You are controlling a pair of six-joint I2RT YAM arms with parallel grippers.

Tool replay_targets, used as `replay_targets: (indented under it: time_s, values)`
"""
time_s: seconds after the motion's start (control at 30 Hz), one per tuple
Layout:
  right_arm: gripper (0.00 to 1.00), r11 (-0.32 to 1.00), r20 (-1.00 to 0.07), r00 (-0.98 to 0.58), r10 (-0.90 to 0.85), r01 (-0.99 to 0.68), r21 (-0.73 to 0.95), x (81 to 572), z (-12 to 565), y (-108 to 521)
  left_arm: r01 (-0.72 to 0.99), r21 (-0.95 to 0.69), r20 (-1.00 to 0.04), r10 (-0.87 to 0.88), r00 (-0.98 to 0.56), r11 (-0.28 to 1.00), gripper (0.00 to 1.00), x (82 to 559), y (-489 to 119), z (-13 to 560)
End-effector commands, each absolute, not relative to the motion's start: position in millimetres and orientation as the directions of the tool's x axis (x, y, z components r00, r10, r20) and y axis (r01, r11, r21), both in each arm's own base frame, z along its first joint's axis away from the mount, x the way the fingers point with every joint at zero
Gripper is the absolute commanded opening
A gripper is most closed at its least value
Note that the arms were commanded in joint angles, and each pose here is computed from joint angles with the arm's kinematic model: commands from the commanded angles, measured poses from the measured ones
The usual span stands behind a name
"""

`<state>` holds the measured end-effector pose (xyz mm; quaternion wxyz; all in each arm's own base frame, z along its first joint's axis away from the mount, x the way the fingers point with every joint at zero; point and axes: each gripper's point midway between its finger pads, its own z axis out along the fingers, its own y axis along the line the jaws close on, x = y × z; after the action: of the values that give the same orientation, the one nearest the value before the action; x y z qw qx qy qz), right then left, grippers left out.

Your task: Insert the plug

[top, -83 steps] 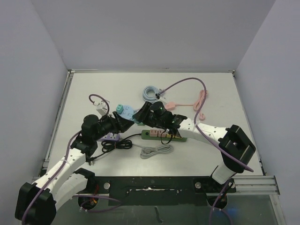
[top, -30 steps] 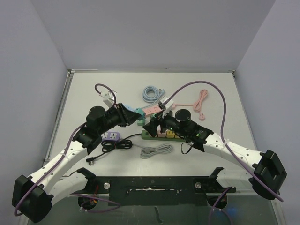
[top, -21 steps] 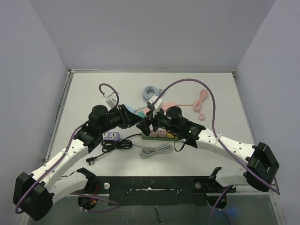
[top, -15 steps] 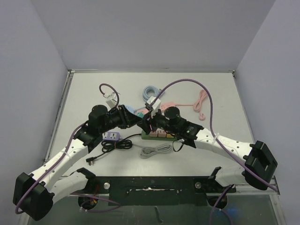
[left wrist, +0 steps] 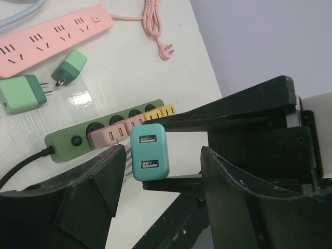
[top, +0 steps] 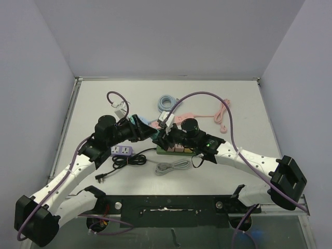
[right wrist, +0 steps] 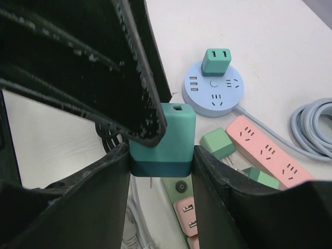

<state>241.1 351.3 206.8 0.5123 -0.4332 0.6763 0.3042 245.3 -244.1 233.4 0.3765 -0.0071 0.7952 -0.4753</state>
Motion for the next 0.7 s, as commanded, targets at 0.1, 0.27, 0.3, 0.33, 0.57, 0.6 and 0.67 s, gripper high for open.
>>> replay_targets:
  time_s: [0.1,0.27,0.3,0.33,0.57,0.6,0.67]
  values:
    - [0.19,0.386,-0.964,0.034,-0.265,-0.912,-0.138,237,240,350,0.421,-0.789,-0.585,-0.338,-0.737,0.448,0.58,242,-244,266]
    - [0.2,0.379,-0.96,0.047,-0.276,-0.912,-0.153,238,240,350,0.436,-0.806,-0.556,-0.256,-0.791,0.4,0.56,234,-252,259]
    - [0.2,0.379,-0.96,0.046,-0.277,-0.913,-0.153,238,239,350,0.438,-0.807,-0.553,-0.246,-0.796,0.397,0.56,233,-253,258]
    - [0.2,0.379,-0.96,0.047,-0.276,-0.912,-0.153,238,239,350,0.437,-0.805,-0.552,-0.238,-0.799,0.4,0.56,233,-253,257]
    - [0.21,0.382,-0.962,0.048,-0.27,-0.912,-0.153,238,238,351,0.405,-0.807,-0.524,-0.206,-0.826,0.43,0.39,237,-254,244]
    - [0.22,0.38,-0.961,0.048,-0.271,-0.912,-0.152,238,237,351,0.402,-0.808,-0.519,-0.199,-0.831,0.431,0.39,237,-255,242]
    - [0.22,0.376,-0.961,0.052,-0.273,-0.913,-0.156,238,236,351,0.391,-0.808,-0.51,-0.191,-0.839,0.441,0.39,237,-255,238]
